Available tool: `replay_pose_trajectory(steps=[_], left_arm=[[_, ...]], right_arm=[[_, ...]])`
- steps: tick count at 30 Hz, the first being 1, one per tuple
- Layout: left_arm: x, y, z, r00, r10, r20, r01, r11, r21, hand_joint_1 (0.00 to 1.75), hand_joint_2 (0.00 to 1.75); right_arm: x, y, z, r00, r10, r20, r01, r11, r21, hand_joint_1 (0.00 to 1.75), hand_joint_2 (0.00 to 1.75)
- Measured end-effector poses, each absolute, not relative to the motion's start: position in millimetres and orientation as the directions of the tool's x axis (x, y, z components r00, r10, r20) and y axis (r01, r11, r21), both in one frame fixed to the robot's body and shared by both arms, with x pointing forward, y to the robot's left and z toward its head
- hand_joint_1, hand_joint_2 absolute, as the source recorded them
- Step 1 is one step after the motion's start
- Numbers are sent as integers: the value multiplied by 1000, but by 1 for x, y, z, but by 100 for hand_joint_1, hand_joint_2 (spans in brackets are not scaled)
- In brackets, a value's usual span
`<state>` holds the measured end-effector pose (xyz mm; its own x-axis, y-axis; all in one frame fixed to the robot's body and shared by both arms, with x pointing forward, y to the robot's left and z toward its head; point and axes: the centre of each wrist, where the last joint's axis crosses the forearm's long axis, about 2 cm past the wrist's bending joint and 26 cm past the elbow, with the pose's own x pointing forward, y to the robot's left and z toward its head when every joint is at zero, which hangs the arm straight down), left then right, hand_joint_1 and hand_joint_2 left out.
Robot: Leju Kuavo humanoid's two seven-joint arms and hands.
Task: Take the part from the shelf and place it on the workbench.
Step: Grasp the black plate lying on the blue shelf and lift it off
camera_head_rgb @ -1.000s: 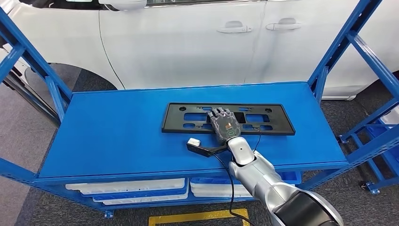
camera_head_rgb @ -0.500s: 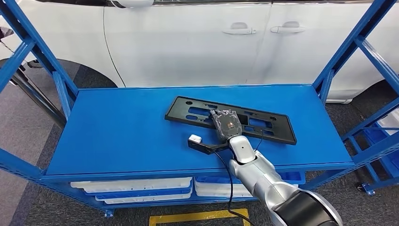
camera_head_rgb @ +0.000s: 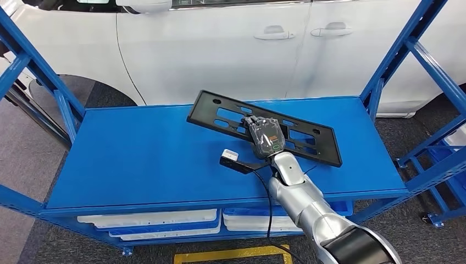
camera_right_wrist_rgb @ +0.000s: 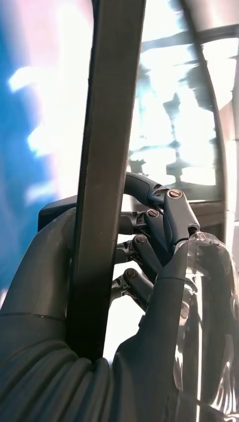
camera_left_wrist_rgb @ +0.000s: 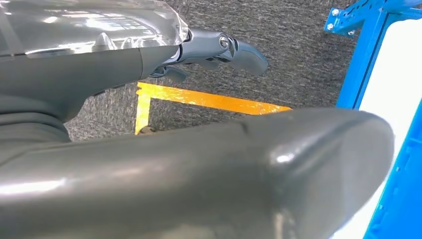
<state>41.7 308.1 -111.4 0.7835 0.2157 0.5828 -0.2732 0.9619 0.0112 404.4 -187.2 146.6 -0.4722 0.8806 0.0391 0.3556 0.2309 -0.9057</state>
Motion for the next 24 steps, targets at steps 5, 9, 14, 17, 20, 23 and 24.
replay_pose_trajectory(steps=[5,9,14,17,20,23,24], left_arm=[[42,309,-111,762,226,608,-285,959,1,0,0],[41,310,-111,756,238,610,-294,956,-8,0,0],[44,310,-111,740,261,619,-313,949,-25,0,0],[44,309,-111,728,290,621,-332,942,-50,0,0],[46,309,-111,724,314,614,-349,935,-66,0,0],[47,309,-111,724,323,609,-358,931,-68,0,0],[47,309,-111,724,323,609,-358,931,-68,0,0]], right_arm=[[383,-195,200,-683,647,338,387,714,-584,175,175],[351,-203,241,-839,417,348,296,888,-352,175,175],[326,-209,265,-925,262,276,194,948,-250,175,175],[308,-209,281,-958,-66,277,-117,978,-173,175,175],[285,-204,302,-898,-383,218,-421,890,-172,175,175],[274,-200,309,-847,-498,188,-528,829,-183,175,175],[274,-200,309,-847,-498,188,-528,829,-183,175,175]])
